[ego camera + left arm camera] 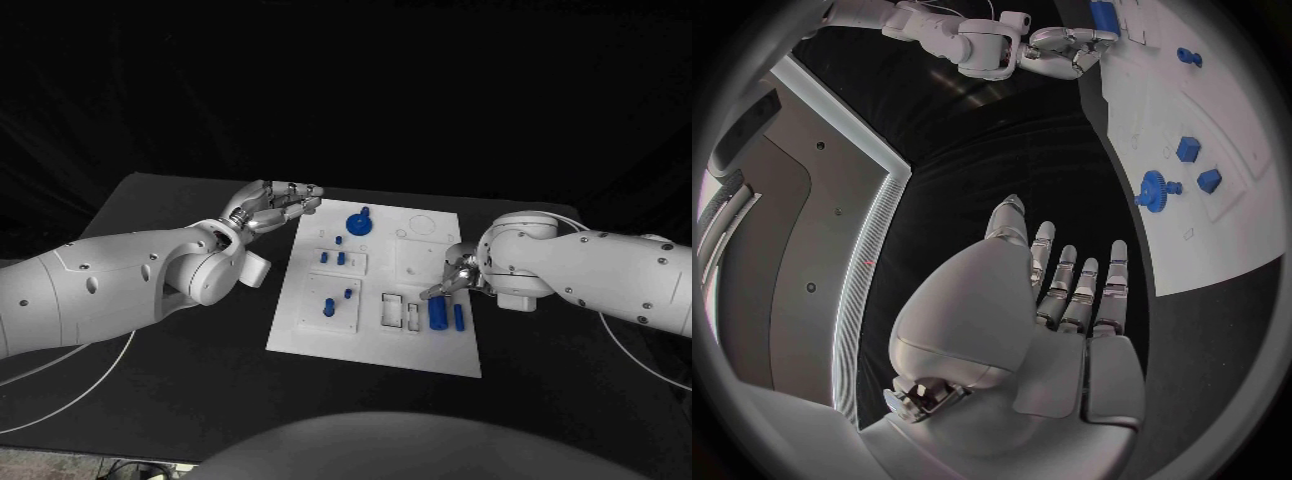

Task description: Assemble the parts on the task board

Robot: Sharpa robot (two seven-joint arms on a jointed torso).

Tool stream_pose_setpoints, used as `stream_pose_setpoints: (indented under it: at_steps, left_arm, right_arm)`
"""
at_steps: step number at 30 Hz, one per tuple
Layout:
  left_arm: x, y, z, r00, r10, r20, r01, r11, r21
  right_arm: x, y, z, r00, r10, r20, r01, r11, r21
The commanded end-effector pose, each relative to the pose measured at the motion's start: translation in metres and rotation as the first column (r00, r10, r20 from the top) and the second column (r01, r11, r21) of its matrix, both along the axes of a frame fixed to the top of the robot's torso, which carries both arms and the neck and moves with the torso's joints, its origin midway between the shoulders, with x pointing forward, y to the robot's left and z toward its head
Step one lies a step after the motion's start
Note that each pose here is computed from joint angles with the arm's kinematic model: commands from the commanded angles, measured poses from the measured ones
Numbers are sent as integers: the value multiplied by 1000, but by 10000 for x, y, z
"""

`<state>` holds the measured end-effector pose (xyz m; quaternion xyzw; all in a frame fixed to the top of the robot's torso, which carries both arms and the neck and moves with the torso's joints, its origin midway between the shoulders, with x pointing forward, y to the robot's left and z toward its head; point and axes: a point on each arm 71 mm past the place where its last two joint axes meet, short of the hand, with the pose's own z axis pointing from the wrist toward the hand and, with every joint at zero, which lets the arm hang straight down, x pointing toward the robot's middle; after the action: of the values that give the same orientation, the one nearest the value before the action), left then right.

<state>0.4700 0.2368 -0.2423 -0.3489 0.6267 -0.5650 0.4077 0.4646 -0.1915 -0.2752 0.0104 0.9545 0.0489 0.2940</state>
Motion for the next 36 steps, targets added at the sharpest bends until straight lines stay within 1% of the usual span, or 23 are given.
stream_pose_setpoints:
  at_steps: [1,12,36]
  left_arm:
    - [-7,-29,6,1000,-23,1,23,1000,-6]
    - [-8,-35,3,1000,-27,-4,27,1000,-4]
    - [-7,-18,-25,1000,-27,-11,27,1000,0]
  right_arm:
    - [-23,-4,-31,999,18,-31,-18,1000,-20]
    - [-44,5,-83,998,20,-52,-21,1000,-20]
    - [-50,-31,-94,998,1,-56,-1,1000,-4]
